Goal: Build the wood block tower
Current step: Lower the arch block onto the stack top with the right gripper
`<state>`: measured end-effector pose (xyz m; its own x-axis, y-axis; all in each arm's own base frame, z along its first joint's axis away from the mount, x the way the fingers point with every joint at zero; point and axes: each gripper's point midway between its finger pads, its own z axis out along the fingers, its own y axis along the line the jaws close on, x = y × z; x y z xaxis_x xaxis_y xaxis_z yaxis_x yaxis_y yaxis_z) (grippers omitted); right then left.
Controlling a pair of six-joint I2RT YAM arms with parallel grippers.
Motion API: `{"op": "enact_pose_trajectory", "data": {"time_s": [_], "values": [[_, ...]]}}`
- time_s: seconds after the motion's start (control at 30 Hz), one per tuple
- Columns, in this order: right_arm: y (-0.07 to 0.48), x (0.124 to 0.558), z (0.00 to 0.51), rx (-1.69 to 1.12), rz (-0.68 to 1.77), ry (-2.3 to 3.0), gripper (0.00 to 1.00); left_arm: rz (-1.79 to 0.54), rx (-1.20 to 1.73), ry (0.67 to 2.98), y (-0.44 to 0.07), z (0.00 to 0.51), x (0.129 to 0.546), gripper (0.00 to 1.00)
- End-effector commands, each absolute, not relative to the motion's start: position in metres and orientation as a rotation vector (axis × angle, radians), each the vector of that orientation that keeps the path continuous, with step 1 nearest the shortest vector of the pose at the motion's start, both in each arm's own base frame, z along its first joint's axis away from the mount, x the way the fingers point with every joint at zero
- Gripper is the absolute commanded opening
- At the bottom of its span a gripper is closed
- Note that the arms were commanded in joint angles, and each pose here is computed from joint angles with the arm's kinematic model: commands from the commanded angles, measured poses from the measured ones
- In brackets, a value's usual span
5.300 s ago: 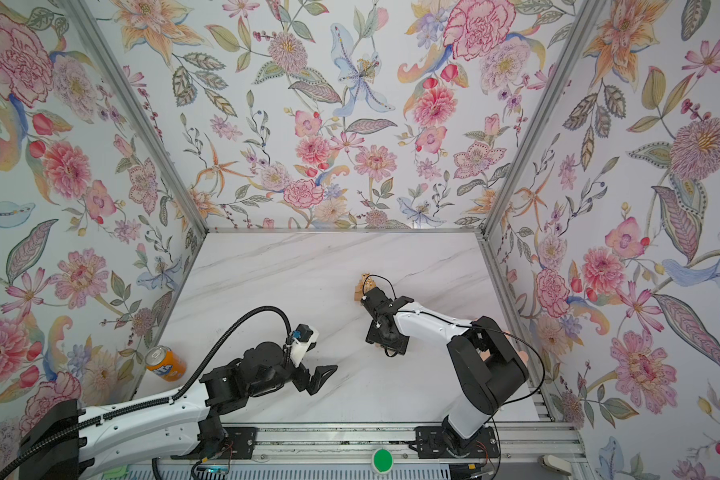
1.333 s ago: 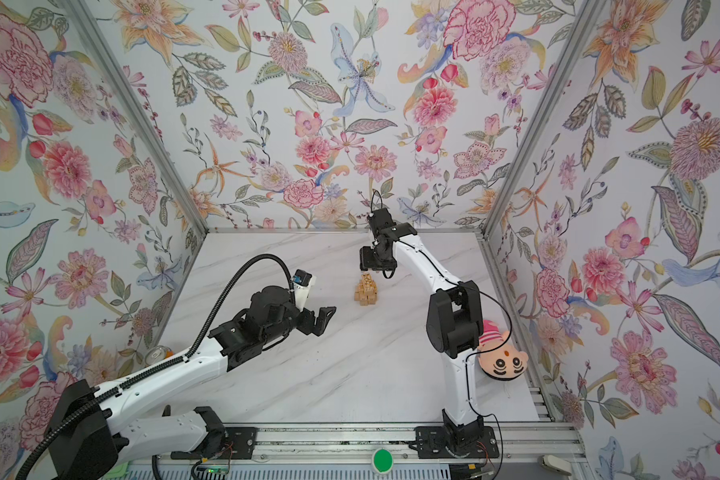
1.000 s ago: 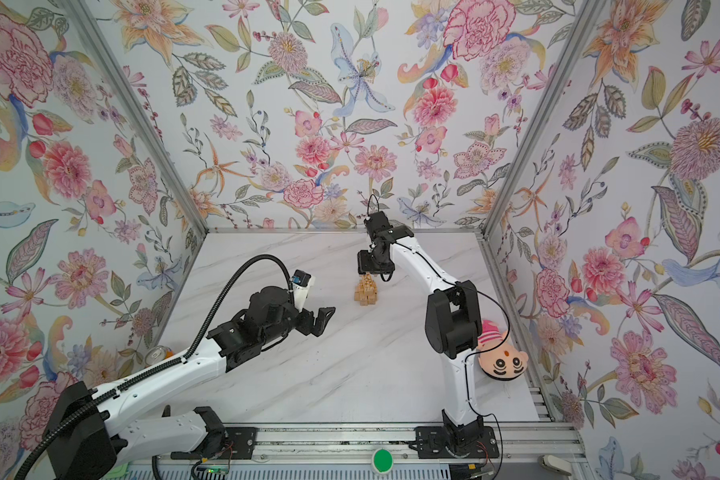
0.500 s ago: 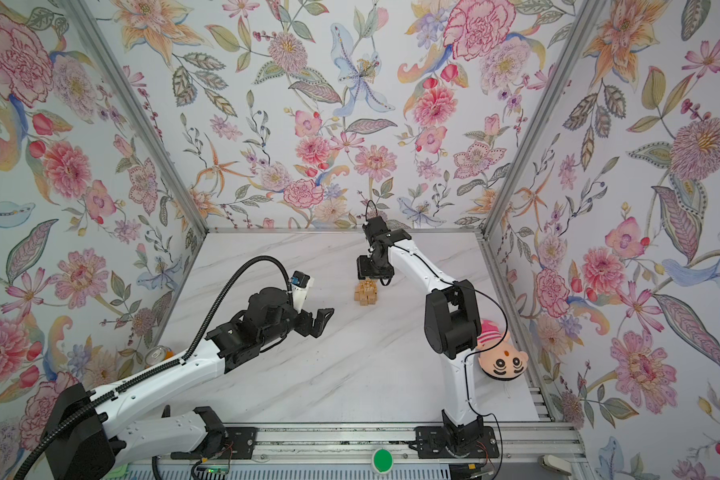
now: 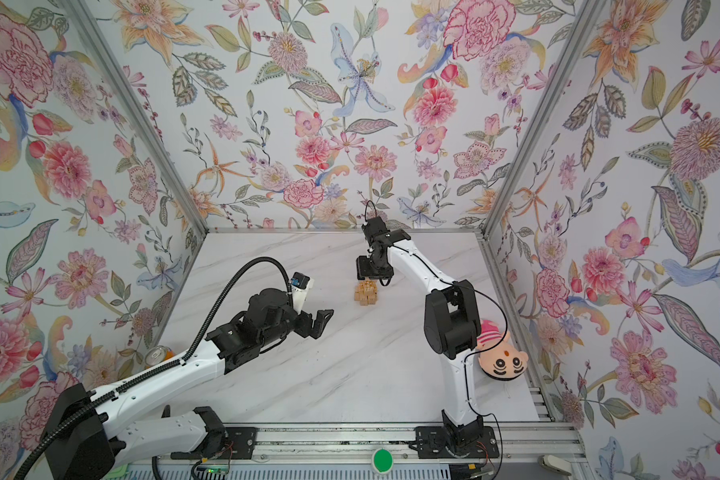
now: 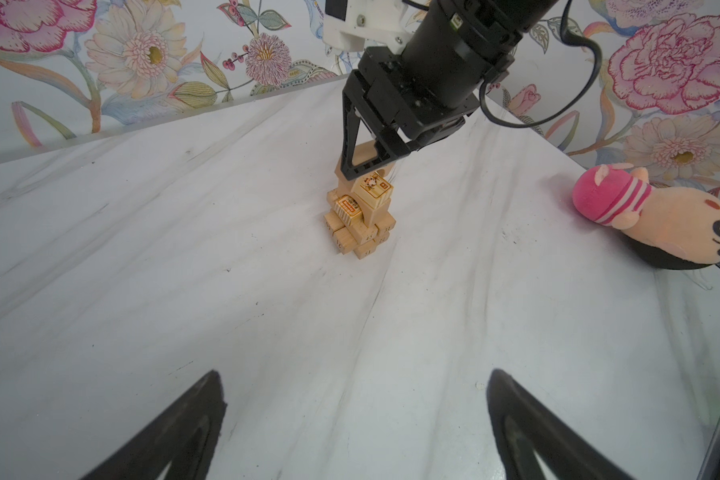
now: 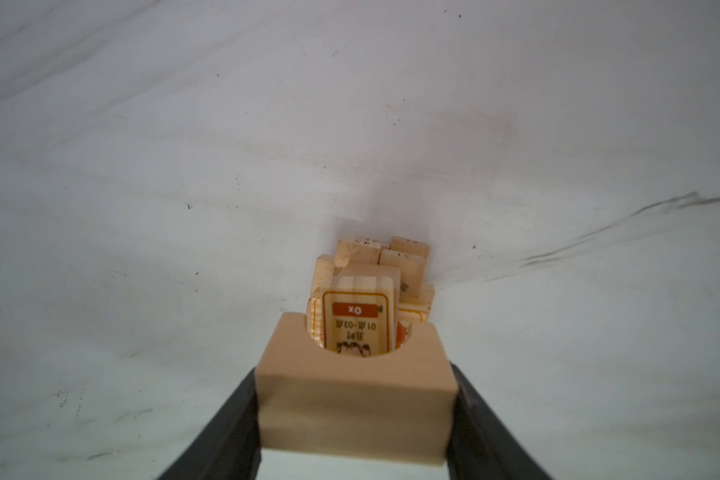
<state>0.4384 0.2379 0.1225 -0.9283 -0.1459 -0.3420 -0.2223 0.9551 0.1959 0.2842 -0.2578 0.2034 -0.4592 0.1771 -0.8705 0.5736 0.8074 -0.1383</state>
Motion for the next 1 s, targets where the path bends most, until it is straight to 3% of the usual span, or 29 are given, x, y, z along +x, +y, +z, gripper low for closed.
{"op": "enact_pose_trajectory", "data": {"time_s": [0.0, 0.57, 0.97], "values": [[0.2378, 0.4314, 0.1082, -0.301, 0.300, 2.828, 0.49, -0.494, 0.512, 2.035, -0.2469, 0.2030, 0.2868, 0.99], [0.2390, 0.4323, 0.1012, -0.317, 0.260, 2.851, 0.52, -0.501, 0.502, 2.037, -0.2435, 0.1991, 0.2860, 0.99], [0.2419, 0.4343, 0.1071, -0.327, 0.255, 2.835, 0.81, -0.508, 0.489, 2.041, -0.2409, 0.1961, 0.2859, 0.99]]}}
